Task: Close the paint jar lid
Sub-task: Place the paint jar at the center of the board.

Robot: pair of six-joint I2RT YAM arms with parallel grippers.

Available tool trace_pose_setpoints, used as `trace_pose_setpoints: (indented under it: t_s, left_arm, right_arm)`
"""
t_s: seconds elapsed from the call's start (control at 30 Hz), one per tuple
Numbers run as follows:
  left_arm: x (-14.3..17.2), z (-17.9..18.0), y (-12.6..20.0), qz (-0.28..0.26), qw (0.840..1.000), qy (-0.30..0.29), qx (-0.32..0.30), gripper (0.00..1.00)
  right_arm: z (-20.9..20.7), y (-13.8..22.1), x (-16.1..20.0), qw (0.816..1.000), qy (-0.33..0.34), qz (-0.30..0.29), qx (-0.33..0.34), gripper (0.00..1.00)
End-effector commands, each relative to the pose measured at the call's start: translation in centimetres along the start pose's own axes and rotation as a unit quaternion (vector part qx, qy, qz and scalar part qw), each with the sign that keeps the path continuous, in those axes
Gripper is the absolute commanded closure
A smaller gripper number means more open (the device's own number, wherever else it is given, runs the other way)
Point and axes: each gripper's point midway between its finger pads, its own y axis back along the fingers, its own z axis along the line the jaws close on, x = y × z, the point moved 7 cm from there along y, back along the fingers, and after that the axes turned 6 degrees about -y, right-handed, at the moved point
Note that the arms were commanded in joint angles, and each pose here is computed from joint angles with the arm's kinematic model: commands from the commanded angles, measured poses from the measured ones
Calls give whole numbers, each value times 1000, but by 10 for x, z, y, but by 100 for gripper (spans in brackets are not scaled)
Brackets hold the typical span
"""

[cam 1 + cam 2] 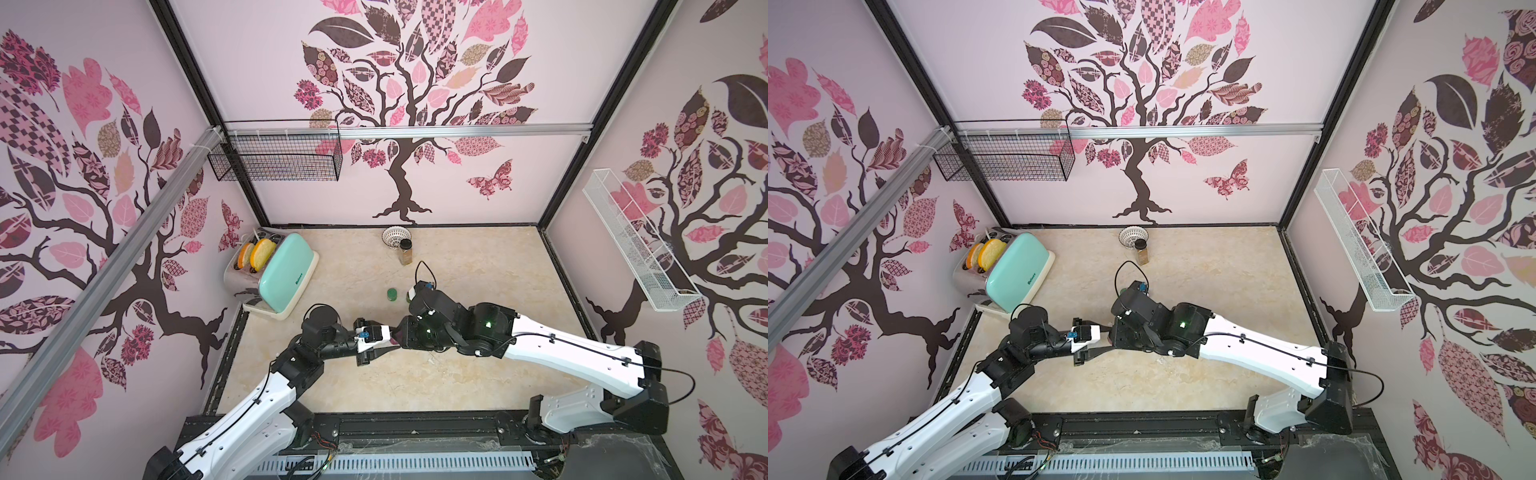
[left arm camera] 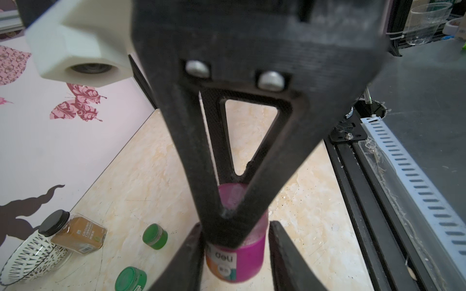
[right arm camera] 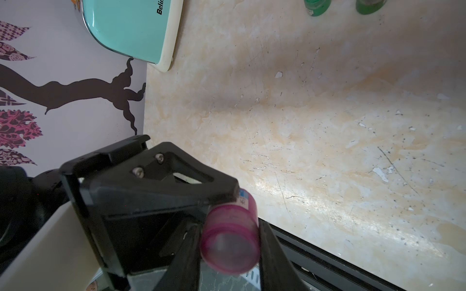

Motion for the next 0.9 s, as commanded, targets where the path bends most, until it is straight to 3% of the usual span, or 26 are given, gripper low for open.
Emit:
trace_pose_setpoints:
  t_s: [0.0, 0.17, 0.23, 0.47, 0.87]
  left_arm:
    - [-12, 8, 2, -8, 1000, -20, -18, 45]
    - [-12, 11, 3, -2, 999, -22, -33, 10]
    - [-12, 12, 4, 0, 999, -24, -39, 2]
    - [-11, 12, 5, 3, 999, -24, -46, 2]
    - [-11, 12, 5, 3, 999, -24, -46, 2]
  right_arm:
    - [-2, 13, -22, 998, 18, -66, 11, 98]
    - [-35, 1, -63, 994, 5, -92, 57, 99]
    - [-55, -12, -82, 992, -6, -95, 83, 99]
    - [-119, -70, -133, 979, -44, -73, 187, 97]
    - [-167, -148, -150, 960, -59, -44, 269, 92]
